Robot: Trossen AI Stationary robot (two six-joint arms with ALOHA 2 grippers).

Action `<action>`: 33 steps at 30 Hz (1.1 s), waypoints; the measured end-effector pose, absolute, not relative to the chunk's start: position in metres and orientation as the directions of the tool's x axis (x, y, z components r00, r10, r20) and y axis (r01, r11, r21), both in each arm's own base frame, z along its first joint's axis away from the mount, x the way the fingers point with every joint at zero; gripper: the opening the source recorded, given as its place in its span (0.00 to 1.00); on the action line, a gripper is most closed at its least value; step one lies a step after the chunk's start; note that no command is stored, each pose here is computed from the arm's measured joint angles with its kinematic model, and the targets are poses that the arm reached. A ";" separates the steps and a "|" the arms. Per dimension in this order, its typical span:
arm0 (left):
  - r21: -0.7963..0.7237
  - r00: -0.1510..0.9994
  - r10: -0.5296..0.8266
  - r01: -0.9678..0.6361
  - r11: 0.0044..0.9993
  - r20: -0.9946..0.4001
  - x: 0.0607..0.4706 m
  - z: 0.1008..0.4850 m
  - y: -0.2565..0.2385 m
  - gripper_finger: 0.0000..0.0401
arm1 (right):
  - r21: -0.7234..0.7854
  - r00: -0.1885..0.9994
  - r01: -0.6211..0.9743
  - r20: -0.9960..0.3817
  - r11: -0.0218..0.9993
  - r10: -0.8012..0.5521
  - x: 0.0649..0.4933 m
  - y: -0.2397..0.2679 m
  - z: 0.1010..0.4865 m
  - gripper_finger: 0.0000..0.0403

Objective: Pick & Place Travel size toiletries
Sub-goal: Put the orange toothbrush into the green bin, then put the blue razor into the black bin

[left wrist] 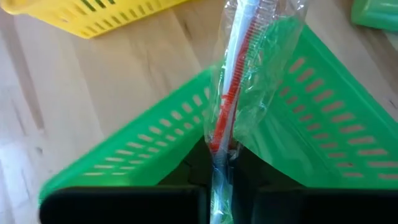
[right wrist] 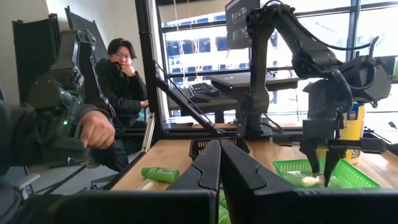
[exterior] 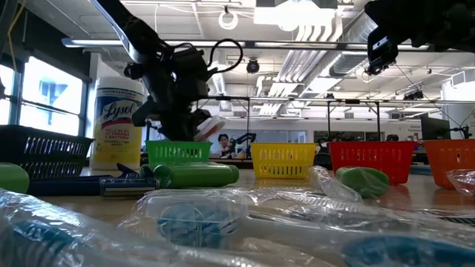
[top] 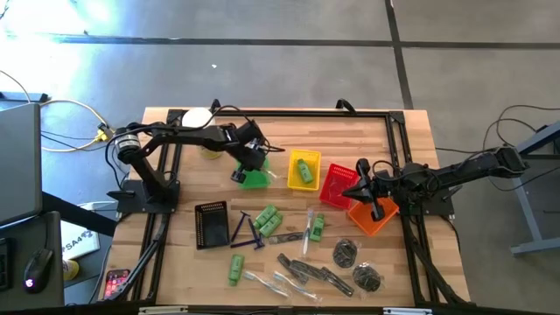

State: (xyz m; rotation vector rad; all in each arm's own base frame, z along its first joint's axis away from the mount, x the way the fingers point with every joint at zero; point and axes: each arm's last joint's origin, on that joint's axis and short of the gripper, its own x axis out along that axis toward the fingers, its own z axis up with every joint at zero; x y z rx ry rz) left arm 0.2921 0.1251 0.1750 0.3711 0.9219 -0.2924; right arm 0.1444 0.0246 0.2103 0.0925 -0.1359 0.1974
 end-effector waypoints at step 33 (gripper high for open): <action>-0.090 0.599 -0.032 -0.066 0.994 -0.800 0.238 0.308 0.064 0.43 | 0.078 0.971 -0.202 0.142 0.976 0.190 0.144 0.025 0.210 0.01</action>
